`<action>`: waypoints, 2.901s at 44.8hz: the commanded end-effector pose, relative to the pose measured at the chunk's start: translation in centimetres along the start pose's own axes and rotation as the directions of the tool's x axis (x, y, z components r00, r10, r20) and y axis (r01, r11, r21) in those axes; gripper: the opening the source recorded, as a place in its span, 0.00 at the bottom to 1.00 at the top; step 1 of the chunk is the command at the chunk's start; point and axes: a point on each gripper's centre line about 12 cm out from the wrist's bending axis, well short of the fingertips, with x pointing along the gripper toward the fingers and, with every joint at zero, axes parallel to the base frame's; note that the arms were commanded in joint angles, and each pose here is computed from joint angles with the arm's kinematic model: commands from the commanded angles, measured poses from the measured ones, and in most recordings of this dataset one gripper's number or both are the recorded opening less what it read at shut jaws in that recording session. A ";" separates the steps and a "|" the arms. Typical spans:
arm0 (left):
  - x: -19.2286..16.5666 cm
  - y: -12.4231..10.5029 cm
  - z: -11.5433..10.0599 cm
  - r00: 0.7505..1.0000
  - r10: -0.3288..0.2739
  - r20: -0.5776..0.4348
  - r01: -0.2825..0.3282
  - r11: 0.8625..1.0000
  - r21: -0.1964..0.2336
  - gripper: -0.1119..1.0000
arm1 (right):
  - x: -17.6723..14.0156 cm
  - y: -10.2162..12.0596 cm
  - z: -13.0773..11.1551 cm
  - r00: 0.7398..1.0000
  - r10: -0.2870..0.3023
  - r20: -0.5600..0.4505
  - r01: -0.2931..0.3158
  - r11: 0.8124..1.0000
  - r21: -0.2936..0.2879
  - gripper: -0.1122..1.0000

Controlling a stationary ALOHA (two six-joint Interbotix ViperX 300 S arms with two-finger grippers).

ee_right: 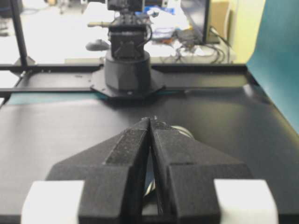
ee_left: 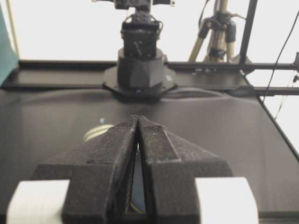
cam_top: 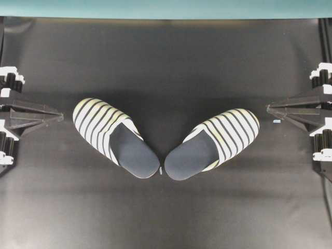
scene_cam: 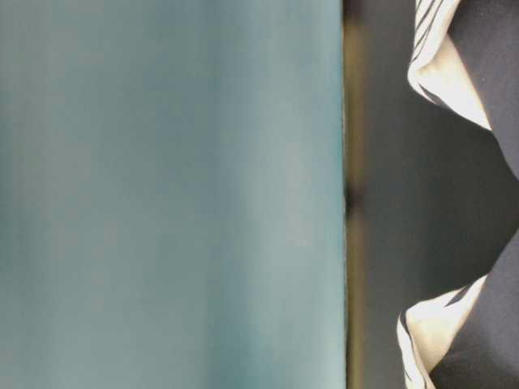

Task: Arrange the slippers with the left arm.
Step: 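Move the left gripper toward the left striped slipper's heel, then lower the left gripper and pinch the left slipper's heel edge, then rotate the held left slipper to point straight forward, then release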

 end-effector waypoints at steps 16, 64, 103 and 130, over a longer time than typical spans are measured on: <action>4.2 1.7 -2.6 0.917 0.068 -0.392 -0.158 0.967 -0.200 0.10 | 0.1 0.0 -0.6 0.997 -0.001 -0.078 0.001 1.000 -0.003 0.10; 13.1 5.5 -14.1 0.135 0.069 -0.988 -0.592 0.805 -0.025 0.84 | -0.6 0.0 -2.2 0.990 -0.001 -0.144 0.001 1.000 -0.003 0.10; 14.5 6.9 -13.9 0.130 0.085 -0.988 -0.429 0.903 0.021 0.12 | -0.8 0.0 -2.9 0.988 -0.002 -0.156 0.001 1.000 -0.002 0.10; 19.0 7.8 -10.7 0.259 0.113 -0.959 -0.148 0.986 0.077 0.12 | -1.2 0.0 -3.7 0.984 -0.002 -0.175 0.001 1.000 -0.003 0.10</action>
